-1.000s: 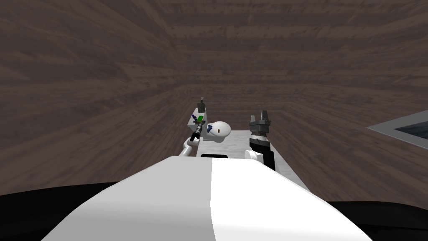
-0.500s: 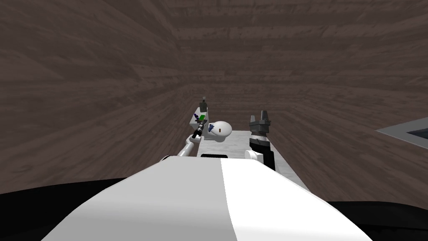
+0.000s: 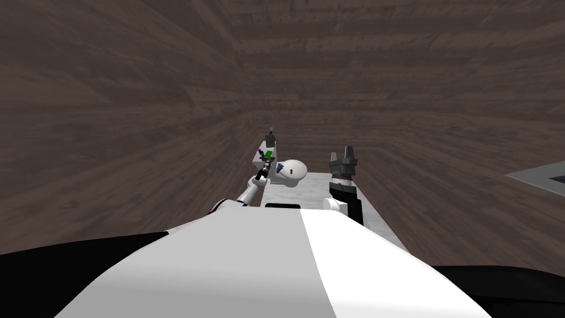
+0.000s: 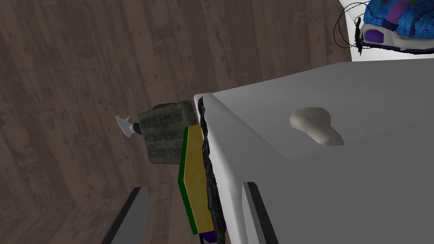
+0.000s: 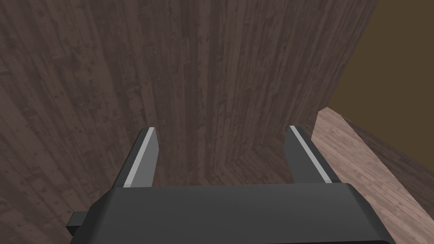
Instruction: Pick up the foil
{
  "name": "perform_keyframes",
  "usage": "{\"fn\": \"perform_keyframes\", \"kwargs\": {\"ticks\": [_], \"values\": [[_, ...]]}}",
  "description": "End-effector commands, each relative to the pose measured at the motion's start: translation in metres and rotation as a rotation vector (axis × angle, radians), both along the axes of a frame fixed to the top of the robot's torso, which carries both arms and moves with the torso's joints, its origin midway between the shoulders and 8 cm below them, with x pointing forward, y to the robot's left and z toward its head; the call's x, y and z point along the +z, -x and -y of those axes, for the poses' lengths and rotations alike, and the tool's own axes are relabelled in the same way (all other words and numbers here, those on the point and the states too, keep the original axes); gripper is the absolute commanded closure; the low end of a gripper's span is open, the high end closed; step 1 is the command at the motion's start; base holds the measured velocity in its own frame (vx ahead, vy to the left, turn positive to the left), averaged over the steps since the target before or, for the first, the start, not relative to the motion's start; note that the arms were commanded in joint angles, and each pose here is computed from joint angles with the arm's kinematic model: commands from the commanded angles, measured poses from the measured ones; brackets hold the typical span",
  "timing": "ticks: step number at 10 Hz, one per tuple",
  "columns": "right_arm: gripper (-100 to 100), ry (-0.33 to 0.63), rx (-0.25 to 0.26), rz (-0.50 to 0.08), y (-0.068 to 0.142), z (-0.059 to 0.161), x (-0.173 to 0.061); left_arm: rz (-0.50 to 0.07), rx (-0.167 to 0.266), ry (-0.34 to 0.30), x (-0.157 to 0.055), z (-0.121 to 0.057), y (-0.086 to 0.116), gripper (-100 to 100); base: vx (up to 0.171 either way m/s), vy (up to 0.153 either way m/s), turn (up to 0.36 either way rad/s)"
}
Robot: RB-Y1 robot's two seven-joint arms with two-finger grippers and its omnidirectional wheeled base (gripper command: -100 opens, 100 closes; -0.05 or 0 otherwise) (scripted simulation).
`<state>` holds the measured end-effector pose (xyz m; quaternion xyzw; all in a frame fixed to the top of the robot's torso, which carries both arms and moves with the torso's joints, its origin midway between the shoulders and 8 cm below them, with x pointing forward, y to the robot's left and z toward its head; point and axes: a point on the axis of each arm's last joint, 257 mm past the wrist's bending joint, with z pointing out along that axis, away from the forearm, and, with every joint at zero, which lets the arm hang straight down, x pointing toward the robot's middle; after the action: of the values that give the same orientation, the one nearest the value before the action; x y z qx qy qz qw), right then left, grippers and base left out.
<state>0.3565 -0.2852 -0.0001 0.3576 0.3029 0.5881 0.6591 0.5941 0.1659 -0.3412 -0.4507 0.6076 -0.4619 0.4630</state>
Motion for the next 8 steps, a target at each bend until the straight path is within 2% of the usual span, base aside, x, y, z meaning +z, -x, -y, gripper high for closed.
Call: {"fn": "perform_keyframes", "kwargs": {"ticks": [1,4,5,6,7,8], "values": [[0,0.0,0.0,0.0,0.0,0.0,0.0,0.0,0.0,0.0,0.0,0.0,0.0,100,-0.008,0.0,0.004],[0,0.0,0.0,0.0,0.0,0.0,0.0,0.0,-0.001,0.008,0.0,0.002,0.0,100,0.001,0.0,-0.009],[0,0.0,0.0,0.0,0.0,0.0,0.0,0.0,-0.001,0.008,0.0,0.002,0.0,0,0.0,0.0,0.0],[0,0.0,0.0,0.0,0.0,0.0,0.0,-0.011,0.013,0.002,-0.008,-0.01,0.011,100,0.039,-0.008,-0.104],[0,0.0,0.0,0.0,0.0,0.0,0.0,-0.002,0.012,0.003,-0.003,-0.009,0.01,100,0.047,-0.003,-0.061],[0,0.0,0.0,0.0,0.0,0.0,0.0,-0.016,0.025,0.004,-0.012,-0.018,0.02,100,0.06,-0.002,-0.101]]}}
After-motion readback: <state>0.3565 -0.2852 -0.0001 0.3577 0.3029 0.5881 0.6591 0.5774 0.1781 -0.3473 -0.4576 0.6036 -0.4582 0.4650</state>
